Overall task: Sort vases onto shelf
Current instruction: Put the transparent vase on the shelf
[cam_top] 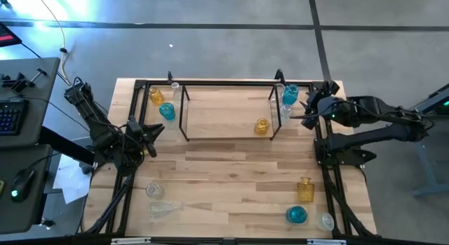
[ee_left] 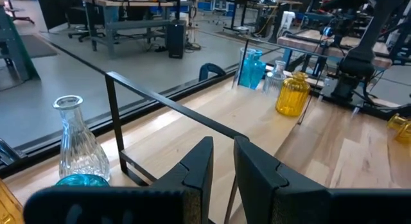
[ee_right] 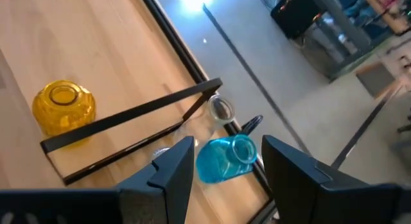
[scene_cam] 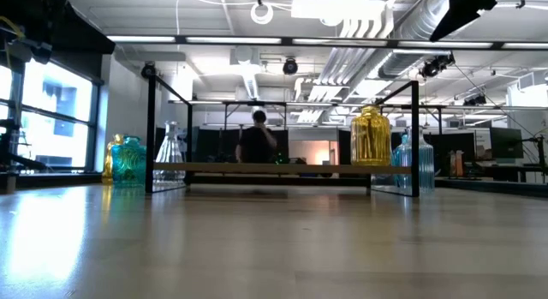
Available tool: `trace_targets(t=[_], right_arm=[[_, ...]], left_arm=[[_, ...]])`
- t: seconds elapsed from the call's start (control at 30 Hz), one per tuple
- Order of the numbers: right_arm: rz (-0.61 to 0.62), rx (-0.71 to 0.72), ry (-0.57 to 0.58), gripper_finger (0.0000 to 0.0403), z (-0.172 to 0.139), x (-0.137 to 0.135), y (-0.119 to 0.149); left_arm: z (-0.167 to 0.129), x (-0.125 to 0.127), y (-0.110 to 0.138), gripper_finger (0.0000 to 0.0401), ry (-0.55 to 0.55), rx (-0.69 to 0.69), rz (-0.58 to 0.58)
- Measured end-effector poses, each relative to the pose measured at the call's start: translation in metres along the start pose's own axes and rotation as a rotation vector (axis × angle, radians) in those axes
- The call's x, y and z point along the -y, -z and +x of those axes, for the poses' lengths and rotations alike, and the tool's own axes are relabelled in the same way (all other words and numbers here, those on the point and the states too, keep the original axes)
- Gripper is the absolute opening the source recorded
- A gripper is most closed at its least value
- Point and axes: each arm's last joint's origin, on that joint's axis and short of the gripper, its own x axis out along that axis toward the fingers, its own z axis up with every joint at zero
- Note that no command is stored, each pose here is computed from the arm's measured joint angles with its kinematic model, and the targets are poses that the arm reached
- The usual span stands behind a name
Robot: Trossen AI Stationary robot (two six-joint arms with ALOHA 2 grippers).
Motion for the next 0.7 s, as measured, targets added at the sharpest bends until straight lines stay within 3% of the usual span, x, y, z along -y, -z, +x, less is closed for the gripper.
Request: trace_targets(t=[0.3,0.7], right_arm=[[0.079,-0.112,-0.056,0.0178,0.013,0.011,0.003],[0.136,-0.248,-0.089,0.0281,0.047,0.021,-0.003]], left_arm=[[0.000,0.000,0.000,0.0056,0.000,0.003,0.016],[0.000,0.000,0.001,0.0056,0.006,-0.020,0.057]])
